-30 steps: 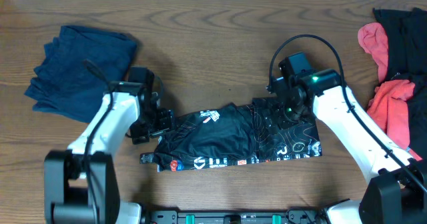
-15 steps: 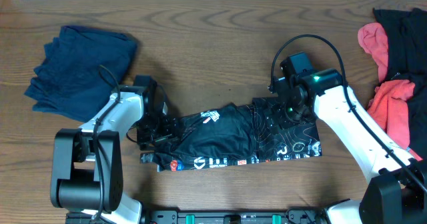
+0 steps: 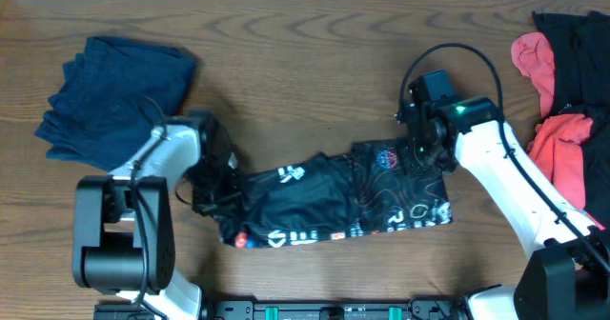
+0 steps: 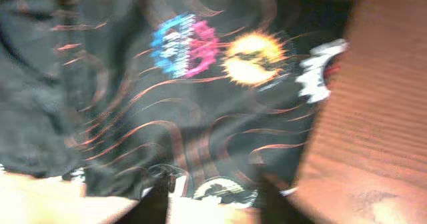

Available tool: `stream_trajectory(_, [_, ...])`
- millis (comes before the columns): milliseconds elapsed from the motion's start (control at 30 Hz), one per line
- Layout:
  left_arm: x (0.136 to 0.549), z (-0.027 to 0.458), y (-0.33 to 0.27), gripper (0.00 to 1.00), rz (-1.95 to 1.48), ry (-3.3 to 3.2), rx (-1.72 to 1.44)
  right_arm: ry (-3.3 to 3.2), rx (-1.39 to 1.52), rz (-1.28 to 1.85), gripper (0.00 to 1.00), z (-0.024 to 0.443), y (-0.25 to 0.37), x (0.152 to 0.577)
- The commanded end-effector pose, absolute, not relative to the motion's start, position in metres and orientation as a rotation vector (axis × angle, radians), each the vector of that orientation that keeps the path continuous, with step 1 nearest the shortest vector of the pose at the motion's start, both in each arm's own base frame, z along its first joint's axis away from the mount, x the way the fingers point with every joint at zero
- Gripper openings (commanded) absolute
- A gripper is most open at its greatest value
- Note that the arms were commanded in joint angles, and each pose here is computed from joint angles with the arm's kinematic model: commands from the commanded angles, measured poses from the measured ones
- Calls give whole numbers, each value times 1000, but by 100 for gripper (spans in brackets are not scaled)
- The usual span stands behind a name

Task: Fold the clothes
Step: 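Fold the strip's left end rightward over the center with the left gripper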

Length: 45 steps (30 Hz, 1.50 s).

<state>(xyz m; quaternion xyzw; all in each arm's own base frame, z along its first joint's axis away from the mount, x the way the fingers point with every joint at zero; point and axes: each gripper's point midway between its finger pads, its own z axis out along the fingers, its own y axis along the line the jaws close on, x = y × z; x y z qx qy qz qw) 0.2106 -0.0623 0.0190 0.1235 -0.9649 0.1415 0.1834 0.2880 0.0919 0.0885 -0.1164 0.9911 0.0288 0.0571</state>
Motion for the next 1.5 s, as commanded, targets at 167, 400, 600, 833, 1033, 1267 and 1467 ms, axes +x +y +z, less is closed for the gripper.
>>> stream_trajectory(167, [258, 84, -20, 6, 276, -2882, 435, 2987, -274, 70, 1, 84, 85, 303])
stream_trajectory(400, [272, 113, -19, 6, 285, -2983, 430, 3122, -296, 106, 1, 47, 92, 294])
stream_trajectory(600, [290, 137, -17, 6, 298, -3059, 430, 3207, -342, 149, 1, 17, 106, 286])
stream_trajectory(833, [295, 155, -44, 6, 433, -3059, 388, 3235, -398, 143, 1, -1, 116, 283])
stream_trajectory(1033, [284, 156, -83, 6, 449, -3037, 209, 3242, -422, 142, 1, -8, 122, 280])
stream_trajectory(1267, [276, 156, -144, 6, 464, -3058, 47, 3244, -422, 142, 1, -8, 122, 280])
stream_trajectory(1467, [264, 158, -198, 6, 512, -3087, -126, 3252, -412, 139, 1, -8, 122, 278])
